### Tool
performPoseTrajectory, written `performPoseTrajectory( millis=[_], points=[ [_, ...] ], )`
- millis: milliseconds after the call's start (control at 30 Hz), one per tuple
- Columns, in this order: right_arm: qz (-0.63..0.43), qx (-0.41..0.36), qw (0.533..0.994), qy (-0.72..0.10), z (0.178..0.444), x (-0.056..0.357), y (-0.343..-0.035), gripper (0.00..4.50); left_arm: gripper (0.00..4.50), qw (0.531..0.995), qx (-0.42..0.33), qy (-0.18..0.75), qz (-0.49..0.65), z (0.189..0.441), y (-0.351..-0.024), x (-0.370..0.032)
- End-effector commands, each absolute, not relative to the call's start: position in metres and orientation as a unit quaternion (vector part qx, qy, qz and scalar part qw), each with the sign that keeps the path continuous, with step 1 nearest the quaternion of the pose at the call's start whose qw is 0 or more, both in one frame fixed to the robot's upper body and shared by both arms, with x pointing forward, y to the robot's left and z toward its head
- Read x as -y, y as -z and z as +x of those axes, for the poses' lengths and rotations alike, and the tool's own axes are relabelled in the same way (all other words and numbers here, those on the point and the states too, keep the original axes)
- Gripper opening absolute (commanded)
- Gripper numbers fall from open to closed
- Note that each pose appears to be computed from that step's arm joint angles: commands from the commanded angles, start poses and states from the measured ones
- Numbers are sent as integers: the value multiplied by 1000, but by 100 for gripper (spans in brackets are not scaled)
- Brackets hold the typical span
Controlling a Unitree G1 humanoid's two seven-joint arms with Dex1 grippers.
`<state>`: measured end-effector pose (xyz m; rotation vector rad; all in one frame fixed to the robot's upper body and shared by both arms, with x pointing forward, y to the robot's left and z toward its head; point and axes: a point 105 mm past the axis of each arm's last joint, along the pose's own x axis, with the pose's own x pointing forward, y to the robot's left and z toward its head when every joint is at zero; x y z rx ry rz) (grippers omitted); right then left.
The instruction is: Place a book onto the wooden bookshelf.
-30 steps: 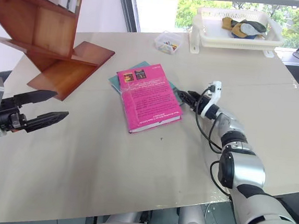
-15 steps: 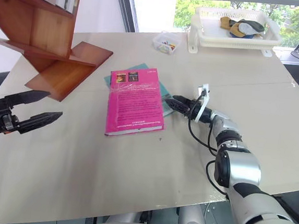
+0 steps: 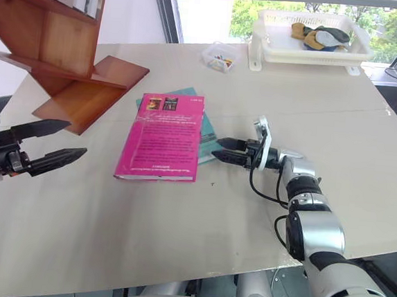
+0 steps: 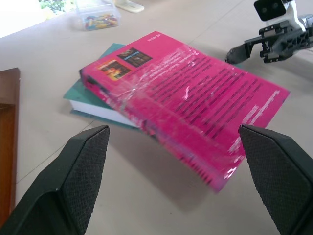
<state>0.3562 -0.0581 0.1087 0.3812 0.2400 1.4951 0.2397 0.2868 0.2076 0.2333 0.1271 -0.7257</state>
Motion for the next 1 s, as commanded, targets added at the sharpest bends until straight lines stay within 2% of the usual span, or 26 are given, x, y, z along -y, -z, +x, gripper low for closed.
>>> performPoseTrajectory(
  millis=[33, 133, 300, 500, 1000],
  points=[
    [146, -69, 754, -636, 374, 67, -125, 450, 446, 927, -50, 350, 128, 239, -214, -289],
    [144, -18, 787, -600, 394, 71, -155, 450, 446, 927, -56, 349, 123, 239, -209, -289],
    [137, 12, 792, -595, 404, 53, -183, 450, 446, 930, -63, 346, 112, 241, -202, -290],
    [87, -21, 830, -551, 418, 25, -176, 450, 446, 929, -58, 350, 102, 239, -204, -288],
    [47, -49, 800, -596, 404, -27, -171, 450, 446, 933, -78, 336, 104, 223, -192, -291]
  ],
)
